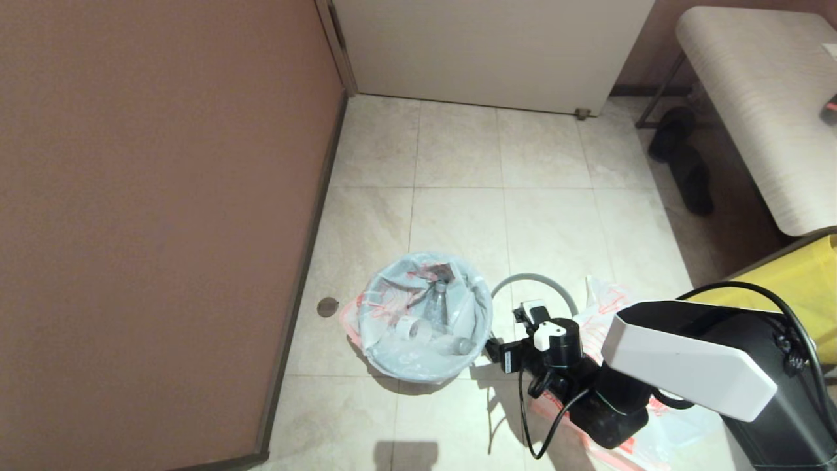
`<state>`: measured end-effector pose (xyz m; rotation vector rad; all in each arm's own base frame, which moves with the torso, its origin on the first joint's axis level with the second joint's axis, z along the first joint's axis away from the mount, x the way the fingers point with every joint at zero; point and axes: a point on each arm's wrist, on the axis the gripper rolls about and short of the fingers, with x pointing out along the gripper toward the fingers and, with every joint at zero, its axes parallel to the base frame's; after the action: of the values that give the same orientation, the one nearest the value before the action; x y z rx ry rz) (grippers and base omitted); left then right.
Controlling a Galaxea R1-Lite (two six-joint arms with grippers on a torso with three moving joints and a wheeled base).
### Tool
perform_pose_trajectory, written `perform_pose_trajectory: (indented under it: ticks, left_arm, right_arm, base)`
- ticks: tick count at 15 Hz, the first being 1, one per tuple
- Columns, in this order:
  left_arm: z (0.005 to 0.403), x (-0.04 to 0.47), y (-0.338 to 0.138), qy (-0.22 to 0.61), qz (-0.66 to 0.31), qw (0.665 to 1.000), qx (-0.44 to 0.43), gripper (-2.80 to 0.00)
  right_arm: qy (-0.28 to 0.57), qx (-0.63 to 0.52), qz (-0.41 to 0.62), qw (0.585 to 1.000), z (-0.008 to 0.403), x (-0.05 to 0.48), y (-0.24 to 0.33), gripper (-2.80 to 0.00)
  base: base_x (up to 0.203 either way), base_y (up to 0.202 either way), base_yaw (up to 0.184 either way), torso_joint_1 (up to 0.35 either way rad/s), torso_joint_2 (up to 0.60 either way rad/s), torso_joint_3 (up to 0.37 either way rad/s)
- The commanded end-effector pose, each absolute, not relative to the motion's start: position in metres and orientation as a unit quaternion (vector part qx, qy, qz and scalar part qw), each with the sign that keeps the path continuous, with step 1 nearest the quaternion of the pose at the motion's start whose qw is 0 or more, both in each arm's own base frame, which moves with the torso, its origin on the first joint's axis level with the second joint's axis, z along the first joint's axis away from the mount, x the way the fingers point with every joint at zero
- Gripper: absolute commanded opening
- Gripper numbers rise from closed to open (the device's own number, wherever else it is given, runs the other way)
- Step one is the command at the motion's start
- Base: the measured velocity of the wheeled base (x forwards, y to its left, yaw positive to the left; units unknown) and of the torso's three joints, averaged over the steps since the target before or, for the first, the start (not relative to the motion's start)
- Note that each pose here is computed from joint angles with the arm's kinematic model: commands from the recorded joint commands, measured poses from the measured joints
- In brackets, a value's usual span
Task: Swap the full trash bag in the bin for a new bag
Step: Place the trash bag on the floor
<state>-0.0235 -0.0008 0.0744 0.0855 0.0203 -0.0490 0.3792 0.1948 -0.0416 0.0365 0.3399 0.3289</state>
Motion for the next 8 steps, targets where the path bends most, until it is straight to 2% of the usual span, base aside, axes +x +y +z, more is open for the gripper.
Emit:
perform_pose_trajectory:
  ticks: [1,5,8]
  left_arm:
    - [0.074,-0.023,-0.001,0.011,-0.024,0.999,0.043,-2.8]
    - [0.074,-0.023,-0.001,0.011,-0.024,0.999,0.043,-2.8]
    - [0.074,-0.023,-0.001,0.011,-0.025,0.999,0.043,-2.8]
  right_arm:
    - [0.156,0.031,0.17,0.973,-0.026,0.377,0.194,0.0]
    - [0.156,0.08,0.195,0.965,-0.006,0.376,0.181,0.0]
    - [0.158,0.109,0.218,0.957,-0.001,0.371,0.197,0.0]
  base:
    - [0.0,0.0,0.0,0.0,0.0,0.0]
    - [0.0,0.0,0.0,0.0,0.0,0.0]
    - [0.0,0.0,0.0,0.0,0.0,0.0]
